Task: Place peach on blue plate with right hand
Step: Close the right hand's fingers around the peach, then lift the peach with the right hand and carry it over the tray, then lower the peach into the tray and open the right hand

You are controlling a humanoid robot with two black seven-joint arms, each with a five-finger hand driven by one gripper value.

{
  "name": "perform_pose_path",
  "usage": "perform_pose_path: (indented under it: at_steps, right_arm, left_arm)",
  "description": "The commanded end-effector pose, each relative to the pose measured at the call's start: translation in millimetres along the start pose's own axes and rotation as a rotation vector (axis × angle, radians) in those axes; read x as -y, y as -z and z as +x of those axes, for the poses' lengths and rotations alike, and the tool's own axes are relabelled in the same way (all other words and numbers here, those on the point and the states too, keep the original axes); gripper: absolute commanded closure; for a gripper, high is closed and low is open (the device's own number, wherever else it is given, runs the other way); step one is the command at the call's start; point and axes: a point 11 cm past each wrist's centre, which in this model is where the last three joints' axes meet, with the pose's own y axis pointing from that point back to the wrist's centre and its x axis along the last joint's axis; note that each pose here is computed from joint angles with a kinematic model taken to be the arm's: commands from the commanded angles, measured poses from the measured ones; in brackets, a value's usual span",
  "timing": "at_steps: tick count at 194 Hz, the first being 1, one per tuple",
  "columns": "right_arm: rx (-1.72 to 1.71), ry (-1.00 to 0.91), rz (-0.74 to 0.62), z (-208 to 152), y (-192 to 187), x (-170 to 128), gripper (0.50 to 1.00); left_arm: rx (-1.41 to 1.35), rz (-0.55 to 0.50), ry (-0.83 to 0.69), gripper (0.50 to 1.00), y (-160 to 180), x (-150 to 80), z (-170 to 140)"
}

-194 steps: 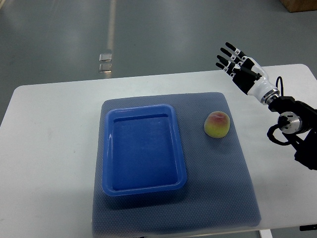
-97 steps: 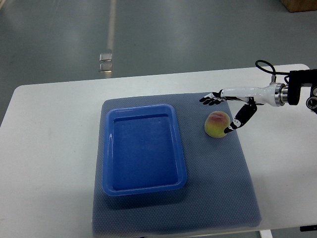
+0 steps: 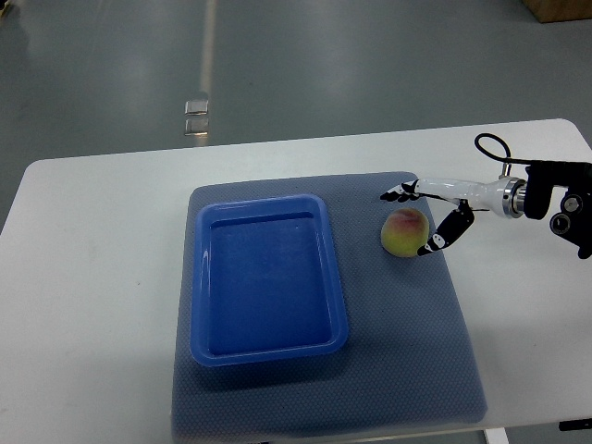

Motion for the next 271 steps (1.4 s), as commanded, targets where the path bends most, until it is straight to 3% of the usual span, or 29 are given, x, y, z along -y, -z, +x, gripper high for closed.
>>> perform_pose_path:
  at_steps: [1, 5, 14, 15, 17, 19, 22, 29, 36, 43, 66, 88, 89, 103, 129, 140, 141, 163, 168, 217, 228, 237, 238, 250, 253, 263, 264, 271]
  right_arm:
    - [-0.011, 0.006, -0.015, -12.5, -5.0, 7.8, 0.673]
    - [-0.016, 0.004, -0.022, -12.9, -7.0, 7.6, 0.695]
    - [-0.016, 0.004, -0.022, -12.9, -7.0, 7.6, 0.695]
    - [-0.021, 0.003, -0.03, -16.0, -9.9, 8.2, 0.79]
    - [-0.022, 0.002, -0.029, -16.4, -9.5, 8.8, 0.819]
    - [-0.022, 0.002, -0.029, -16.4, -9.5, 8.8, 0.82]
    - [-0.021, 0.002, -0.022, -17.2, -7.3, 10.4, 0.864]
    - [-0.023, 0.002, -0.011, -17.6, -3.0, 13.6, 0.91]
    - [-0.027, -0.005, -0.001, -14.2, 1.1, 14.9, 0.985]
    - [-0.031, -0.014, 0.002, -9.0, 3.0, 13.7, 1.0]
    - [-0.079, -0.057, 0.058, 32.4, 33.5, 8.7, 1.0]
    - [-0.081, -0.057, 0.101, 44.4, 51.5, 5.4, 1.0]
    - [-0.068, -0.063, 0.152, 54.9, 72.1, 6.4, 1.0]
    - [-0.067, -0.071, 0.19, 60.7, 88.3, 10.3, 1.0]
    - [-0.081, -0.004, 0.255, 32.8, 118.7, 41.5, 0.996]
    - [-0.081, -0.004, 0.255, 32.7, 118.7, 41.5, 0.996]
    - [-0.082, 0.01, 0.272, 20.8, 127.8, 54.9, 0.991]
    - [-0.084, 0.024, 0.279, 5.9, 134.8, 70.9, 0.987]
    - [-0.078, 0.037, 0.283, -6.7, 141.5, 85.9, 0.985]
    - [-0.046, 0.063, 0.293, -30.5, 150.8, 106.3, 0.967]
    - [-0.032, 0.069, 0.288, -43.4, 150.4, 113.9, 0.932]
    - [-0.032, 0.069, 0.288, -43.4, 150.4, 113.9, 0.932]
    - [-0.028, 0.07, 0.289, -47.5, 150.9, 116.2, 0.912]
    - [-0.022, 0.072, 0.288, -52.1, 151.0, 118.5, 0.877]
    - [-0.02, 0.073, 0.286, -53.2, 149.7, 118.6, 0.848]
    - [-0.019, 0.073, 0.286, -53.2, 149.7, 118.6, 0.848]
    - [-0.013, 0.079, 0.288, -57.2, 149.5, 119.4, 0.822]
    - [-0.009, 0.081, 0.288, -59.3, 148.6, 119.7, 0.801]
  left_arm:
    - [0.0, 0.0, 0.0, 0.5, 0.0, 0.0, 0.0]
    - [0.0, 0.0, 0.0, 0.5, 0.0, 0.0, 0.0]
    - [0.0, 0.0, 0.0, 0.5, 0.0, 0.0, 0.0]
    - [-0.002, -0.001, 0.0, 0.5, -0.1, 0.0, 0.0]
    - [-0.002, -0.001, 0.0, 0.5, -0.1, 0.0, 0.0]
    - [-0.002, -0.001, 0.0, 0.5, -0.1, 0.0, 0.0]
    - [-0.002, -0.001, 0.0, 0.5, -0.1, 0.0, 0.0]
    - [-0.002, -0.001, 0.0, 0.5, -0.1, 0.0, 0.0]
    - [-0.004, -0.001, -0.001, 0.5, -0.2, 0.0, 0.5]
    - [-0.005, -0.001, -0.001, 0.5, -0.2, 0.0, 0.5]
    - [-0.005, -0.001, -0.003, 0.5, -0.2, 0.0, 0.7]
    - [-0.005, -0.001, -0.003, 0.5, -0.2, 0.0, 0.7]
    - [-0.005, -0.001, -0.003, 0.5, -0.2, 0.0, 0.7]
    - [-0.005, -0.001, -0.003, 0.5, -0.2, 0.0, 0.7]
    - [-0.005, -0.001, 0.0, 0.5, -0.2, 0.0, 0.0]
    - [-0.005, -0.001, 0.0, 0.5, -0.2, 0.0, 0.0]
    - [-0.004, -0.001, -0.001, 0.5, -0.2, 0.0, 0.2]
    - [-0.005, -0.001, -0.001, 0.5, -0.2, 0.0, 0.2]
    - [-0.005, 0.001, 0.0, 0.5, 0.0, 0.0, 0.0]
    - [-0.005, -0.001, -0.003, 0.5, -0.2, 0.0, 0.7]
    - [-0.004, -0.001, -0.003, 0.5, -0.1, 0.0, 0.7]
    - [-0.004, -0.001, -0.003, 0.5, -0.1, 0.0, 0.7]
    - [-0.004, -0.001, -0.001, 0.5, -0.1, 0.0, 0.2]
    - [-0.004, -0.001, -0.001, 0.5, -0.1, 0.0, 0.2]
    - [-0.004, -0.001, -0.001, 0.5, -0.1, 0.0, 0.2]
    - [-0.004, -0.001, -0.001, 0.5, -0.1, 0.0, 0.2]
    - [-0.004, -0.001, -0.001, 0.5, -0.1, 0.0, 0.2]
    - [-0.002, -0.001, -0.001, 0.5, -0.1, 0.0, 0.2]
